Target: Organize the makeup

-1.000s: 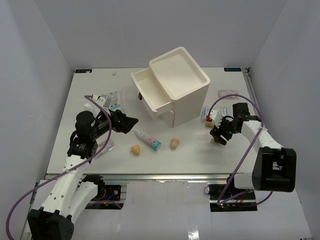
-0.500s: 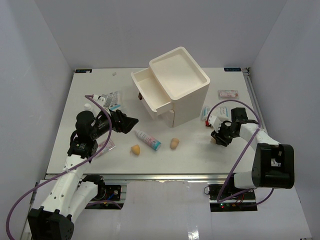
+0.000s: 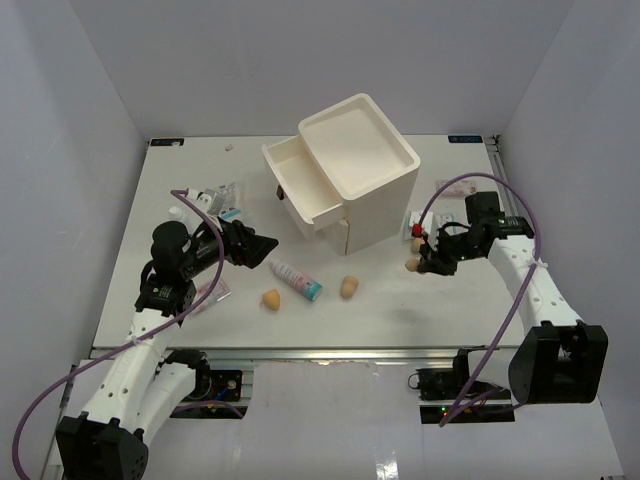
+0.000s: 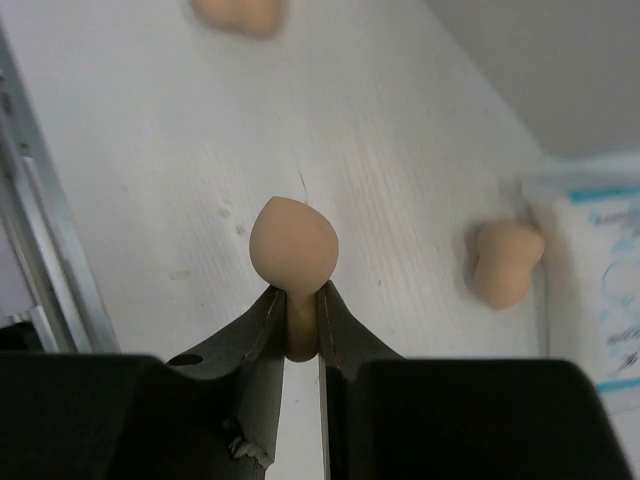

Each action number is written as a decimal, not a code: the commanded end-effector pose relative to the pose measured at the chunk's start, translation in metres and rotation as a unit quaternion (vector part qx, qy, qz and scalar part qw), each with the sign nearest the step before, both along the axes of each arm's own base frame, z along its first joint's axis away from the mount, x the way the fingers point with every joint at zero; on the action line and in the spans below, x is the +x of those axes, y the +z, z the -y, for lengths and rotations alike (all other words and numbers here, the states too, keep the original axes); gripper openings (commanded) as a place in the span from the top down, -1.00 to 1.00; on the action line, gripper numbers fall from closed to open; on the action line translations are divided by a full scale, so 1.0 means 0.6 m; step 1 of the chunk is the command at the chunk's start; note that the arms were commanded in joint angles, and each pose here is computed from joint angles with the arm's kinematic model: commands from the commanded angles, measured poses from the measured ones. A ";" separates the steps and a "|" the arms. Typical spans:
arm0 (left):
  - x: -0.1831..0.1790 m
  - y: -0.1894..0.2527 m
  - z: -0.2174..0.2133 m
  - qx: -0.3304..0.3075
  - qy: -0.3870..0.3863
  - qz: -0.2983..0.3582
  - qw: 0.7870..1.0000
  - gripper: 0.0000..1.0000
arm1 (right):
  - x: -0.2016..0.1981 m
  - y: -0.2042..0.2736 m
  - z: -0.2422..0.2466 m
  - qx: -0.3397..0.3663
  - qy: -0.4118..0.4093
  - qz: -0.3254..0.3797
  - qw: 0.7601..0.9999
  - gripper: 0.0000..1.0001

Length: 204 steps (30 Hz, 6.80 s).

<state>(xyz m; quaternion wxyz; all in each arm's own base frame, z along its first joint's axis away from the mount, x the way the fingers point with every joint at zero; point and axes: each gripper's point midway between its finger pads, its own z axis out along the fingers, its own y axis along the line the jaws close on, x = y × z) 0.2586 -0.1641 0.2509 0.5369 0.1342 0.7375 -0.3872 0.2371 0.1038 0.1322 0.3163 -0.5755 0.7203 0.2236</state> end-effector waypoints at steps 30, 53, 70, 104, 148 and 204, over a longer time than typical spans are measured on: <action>-0.072 -0.045 -0.002 -0.115 0.044 -0.169 0.978 -0.92 | 0.268 0.349 -0.450 0.176 -0.095 0.125 0.972 0.16; -0.087 -0.294 0.000 0.071 0.184 -0.337 0.920 -0.43 | 0.019 0.359 -0.299 0.210 0.110 0.139 0.962 -0.63; -0.049 -0.347 -0.028 0.206 0.284 -0.311 0.883 0.18 | -0.025 0.204 -0.138 0.293 0.038 0.059 0.953 -0.50; 0.195 0.145 0.160 0.119 0.187 -0.021 0.975 0.86 | 0.009 0.180 -0.095 0.267 -0.030 0.083 0.960 -0.51; 0.000 0.059 -0.016 0.114 0.140 0.105 0.978 -0.61 | 0.158 -0.086 0.069 -0.083 -0.076 0.112 0.987 -0.37; -0.059 0.067 0.043 0.091 -0.005 0.158 0.983 -0.63 | 0.044 0.352 -0.295 0.201 0.142 0.140 0.959 0.85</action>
